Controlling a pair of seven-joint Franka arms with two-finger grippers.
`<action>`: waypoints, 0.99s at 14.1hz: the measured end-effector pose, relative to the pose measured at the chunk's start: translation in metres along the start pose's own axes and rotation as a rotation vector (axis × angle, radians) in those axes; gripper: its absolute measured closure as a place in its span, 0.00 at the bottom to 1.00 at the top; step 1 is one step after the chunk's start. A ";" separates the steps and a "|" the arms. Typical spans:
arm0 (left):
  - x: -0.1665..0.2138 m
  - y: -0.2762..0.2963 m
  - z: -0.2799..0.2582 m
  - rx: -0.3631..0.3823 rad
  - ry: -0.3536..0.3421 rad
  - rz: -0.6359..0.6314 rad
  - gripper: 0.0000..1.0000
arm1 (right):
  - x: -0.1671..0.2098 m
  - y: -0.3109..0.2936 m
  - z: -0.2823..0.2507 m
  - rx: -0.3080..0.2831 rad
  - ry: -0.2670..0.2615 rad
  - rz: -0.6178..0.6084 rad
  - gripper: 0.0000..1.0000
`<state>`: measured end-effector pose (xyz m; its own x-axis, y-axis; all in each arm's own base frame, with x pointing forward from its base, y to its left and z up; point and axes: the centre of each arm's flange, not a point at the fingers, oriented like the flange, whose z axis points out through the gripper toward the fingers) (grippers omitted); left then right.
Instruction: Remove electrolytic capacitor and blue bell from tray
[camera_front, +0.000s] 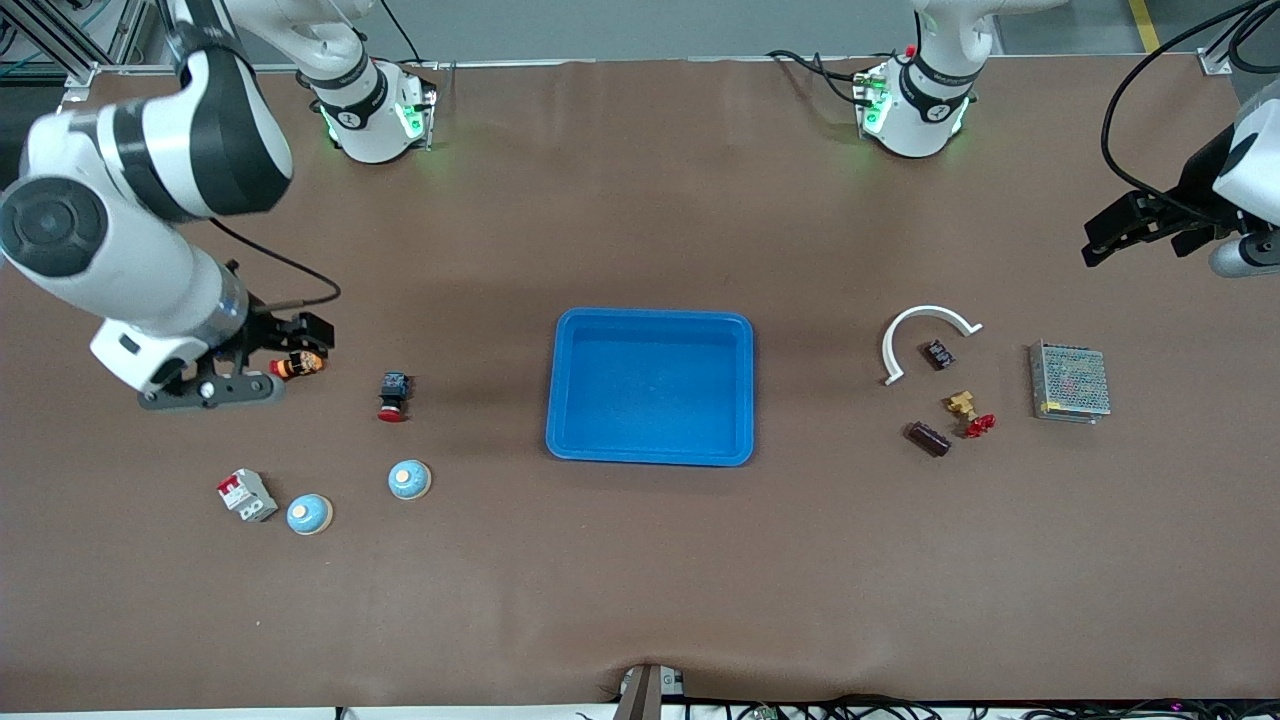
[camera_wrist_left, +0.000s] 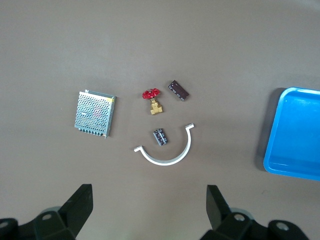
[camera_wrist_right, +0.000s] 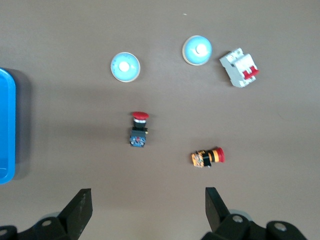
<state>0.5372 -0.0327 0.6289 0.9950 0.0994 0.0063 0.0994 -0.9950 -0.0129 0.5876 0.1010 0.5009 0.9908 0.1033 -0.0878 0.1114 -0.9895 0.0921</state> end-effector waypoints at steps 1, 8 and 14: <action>0.000 0.000 0.000 0.000 0.000 0.000 0.00 | -0.011 0.008 -0.006 -0.005 0.005 0.015 0.00; 0.000 0.000 0.000 0.000 0.000 0.000 0.00 | -0.068 0.128 -0.038 0.100 0.022 0.053 0.00; 0.000 0.000 0.000 0.000 0.000 0.000 0.00 | -0.076 0.150 -0.089 0.101 0.075 0.082 0.00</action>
<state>0.5372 -0.0325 0.6288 0.9950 0.0997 0.0060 0.0998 -0.9949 -0.0129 0.5359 -0.0465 0.6098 0.9996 0.0251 -0.0091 0.0250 -0.9997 -0.0043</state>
